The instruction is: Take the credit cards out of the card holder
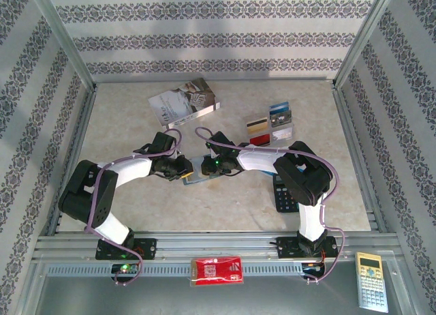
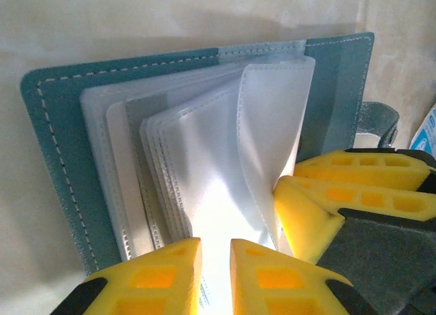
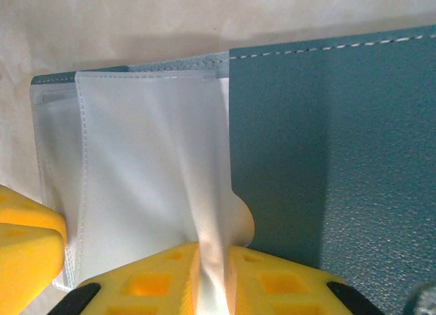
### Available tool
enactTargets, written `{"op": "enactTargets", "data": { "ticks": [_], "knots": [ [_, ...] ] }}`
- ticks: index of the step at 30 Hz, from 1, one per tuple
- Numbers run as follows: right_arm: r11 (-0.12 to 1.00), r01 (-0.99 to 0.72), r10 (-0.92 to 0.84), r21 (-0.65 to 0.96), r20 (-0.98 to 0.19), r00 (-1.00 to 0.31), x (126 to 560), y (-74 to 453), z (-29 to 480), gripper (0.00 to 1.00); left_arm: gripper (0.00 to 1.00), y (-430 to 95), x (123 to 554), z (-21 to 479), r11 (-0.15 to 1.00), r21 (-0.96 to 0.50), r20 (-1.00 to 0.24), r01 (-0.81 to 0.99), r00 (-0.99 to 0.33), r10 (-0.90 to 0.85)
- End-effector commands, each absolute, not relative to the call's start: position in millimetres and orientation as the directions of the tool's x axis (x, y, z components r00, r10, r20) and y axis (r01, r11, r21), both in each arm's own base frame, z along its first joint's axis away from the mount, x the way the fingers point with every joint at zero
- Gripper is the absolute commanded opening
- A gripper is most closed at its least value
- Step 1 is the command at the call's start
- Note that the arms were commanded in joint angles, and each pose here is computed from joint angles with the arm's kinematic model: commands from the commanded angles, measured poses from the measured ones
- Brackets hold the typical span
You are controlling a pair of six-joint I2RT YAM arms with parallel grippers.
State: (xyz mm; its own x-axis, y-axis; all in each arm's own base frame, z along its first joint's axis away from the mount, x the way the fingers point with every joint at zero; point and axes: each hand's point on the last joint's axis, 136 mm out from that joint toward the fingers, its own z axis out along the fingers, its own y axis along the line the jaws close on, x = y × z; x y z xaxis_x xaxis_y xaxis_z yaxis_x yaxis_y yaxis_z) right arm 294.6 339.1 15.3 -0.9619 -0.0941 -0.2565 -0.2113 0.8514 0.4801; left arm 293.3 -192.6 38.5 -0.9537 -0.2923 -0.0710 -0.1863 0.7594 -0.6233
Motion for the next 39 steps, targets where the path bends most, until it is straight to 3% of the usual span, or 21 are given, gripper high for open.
{"op": "enactTargets", "data": {
  "ticks": [1,5,13,25,39],
  "knots": [
    [0.917,-0.161,-0.101,0.365,-0.179,-0.979,278,315,-34,0.22,0.19,-187,291,32,0.786,-0.585,-0.066,-0.199,-0.954,-0.291],
    [0.917,-0.162,-0.101,0.365,-0.180,-0.978,279,316,-34,0.22,0.19,-178,289,31,0.823,-0.534,-0.078,-0.195,-0.957,-0.278],
    [0.917,-0.160,-0.101,0.365,-0.176,-0.979,278,316,-35,0.22,0.19,-185,290,31,0.804,-0.565,-0.072,-0.185,-0.960,-0.271],
    [0.908,-0.167,-0.102,0.384,-0.183,-0.978,278,320,-30,0.22,0.08,-202,298,56,0.735,-0.667,-0.113,-0.120,-0.959,-0.259],
    [0.826,-0.198,-0.037,0.527,-0.300,-0.953,293,329,45,0.32,0.06,-224,305,87,0.620,-0.784,-0.145,-0.039,-0.959,-0.243]
  ]
}}
